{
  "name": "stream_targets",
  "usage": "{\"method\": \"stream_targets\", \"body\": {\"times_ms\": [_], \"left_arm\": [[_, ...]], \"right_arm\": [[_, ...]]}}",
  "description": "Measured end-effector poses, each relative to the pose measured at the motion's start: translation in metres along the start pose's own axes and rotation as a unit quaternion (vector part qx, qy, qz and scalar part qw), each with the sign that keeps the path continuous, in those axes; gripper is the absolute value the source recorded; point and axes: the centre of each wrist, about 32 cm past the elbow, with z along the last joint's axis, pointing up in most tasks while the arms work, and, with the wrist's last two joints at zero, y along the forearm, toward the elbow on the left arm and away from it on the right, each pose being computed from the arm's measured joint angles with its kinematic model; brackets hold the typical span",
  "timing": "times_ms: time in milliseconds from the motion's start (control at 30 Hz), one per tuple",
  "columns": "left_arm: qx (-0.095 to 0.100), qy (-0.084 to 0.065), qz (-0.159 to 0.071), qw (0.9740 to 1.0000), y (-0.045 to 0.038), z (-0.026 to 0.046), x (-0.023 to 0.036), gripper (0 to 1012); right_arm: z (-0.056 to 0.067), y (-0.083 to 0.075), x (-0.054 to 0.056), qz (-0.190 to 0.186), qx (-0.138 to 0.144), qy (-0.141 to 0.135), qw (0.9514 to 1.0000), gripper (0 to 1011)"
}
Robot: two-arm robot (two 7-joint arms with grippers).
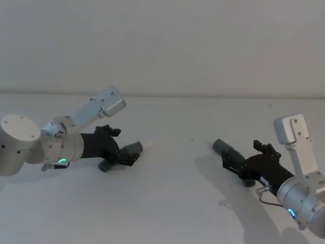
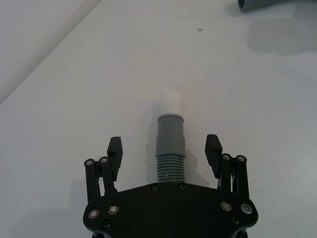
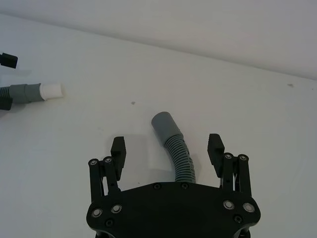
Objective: Use both hands to pick up one end of the pipe from the table, align the ends, and insert them.
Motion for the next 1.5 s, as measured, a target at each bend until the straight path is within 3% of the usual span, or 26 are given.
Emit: {"method": "stream_targets", "body": {"times_ms": [367,1500], "left_arm": [[0.008,0.001,-0.004,1.0000,-0.0015,0.0016,-0.0002,1001],[0.016,0.015,-0.013,0.9997,-0.0148,-0.0014,0.0086,1001]], "right_arm": [[0.000,0.000,0.000,0.000,0.000,0.000,1.0000,1000],[0.000,0.000,0.000,0.000,0.000,0.000,1.0000,1000]]}}
